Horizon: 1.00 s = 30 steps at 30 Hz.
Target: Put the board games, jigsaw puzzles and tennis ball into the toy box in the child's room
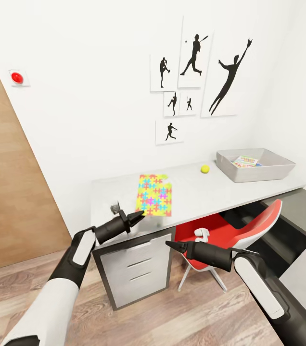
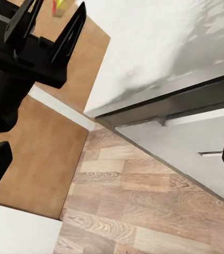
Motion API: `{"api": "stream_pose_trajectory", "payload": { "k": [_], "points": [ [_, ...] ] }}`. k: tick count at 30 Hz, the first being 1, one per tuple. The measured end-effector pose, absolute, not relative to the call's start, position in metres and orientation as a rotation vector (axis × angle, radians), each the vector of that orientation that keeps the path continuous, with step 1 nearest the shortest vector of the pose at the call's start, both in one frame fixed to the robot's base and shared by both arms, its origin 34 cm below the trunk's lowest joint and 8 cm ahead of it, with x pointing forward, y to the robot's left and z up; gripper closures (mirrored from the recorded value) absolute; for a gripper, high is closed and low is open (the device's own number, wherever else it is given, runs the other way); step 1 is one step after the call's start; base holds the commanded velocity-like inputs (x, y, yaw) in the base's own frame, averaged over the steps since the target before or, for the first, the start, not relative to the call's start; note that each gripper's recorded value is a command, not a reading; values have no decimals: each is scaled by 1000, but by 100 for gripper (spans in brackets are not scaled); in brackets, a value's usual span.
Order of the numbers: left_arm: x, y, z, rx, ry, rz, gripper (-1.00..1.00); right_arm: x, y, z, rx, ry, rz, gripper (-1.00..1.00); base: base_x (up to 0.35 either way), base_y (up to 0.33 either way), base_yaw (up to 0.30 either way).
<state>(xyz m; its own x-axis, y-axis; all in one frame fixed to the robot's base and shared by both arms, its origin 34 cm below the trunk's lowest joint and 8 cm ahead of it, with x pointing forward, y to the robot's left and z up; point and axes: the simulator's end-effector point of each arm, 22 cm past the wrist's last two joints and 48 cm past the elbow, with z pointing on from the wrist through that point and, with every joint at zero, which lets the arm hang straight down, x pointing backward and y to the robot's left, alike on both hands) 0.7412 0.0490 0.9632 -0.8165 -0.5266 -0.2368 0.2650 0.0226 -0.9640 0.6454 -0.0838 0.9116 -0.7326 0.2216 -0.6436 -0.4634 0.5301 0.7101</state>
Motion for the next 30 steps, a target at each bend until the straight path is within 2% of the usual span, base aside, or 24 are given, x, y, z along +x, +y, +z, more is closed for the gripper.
{"api": "stream_pose_trajectory", "payload": {
  "k": [13,30],
  "points": [
    [732,48,978,-227,1795,-1887,100,645,-84,912,-195,2060,1236,-100,-3,0,0],
    [739,90,1008,-204,1810,-1799,100,645,-84,933,-194,2063,1235,-100,0,0,0]
  ]
}}
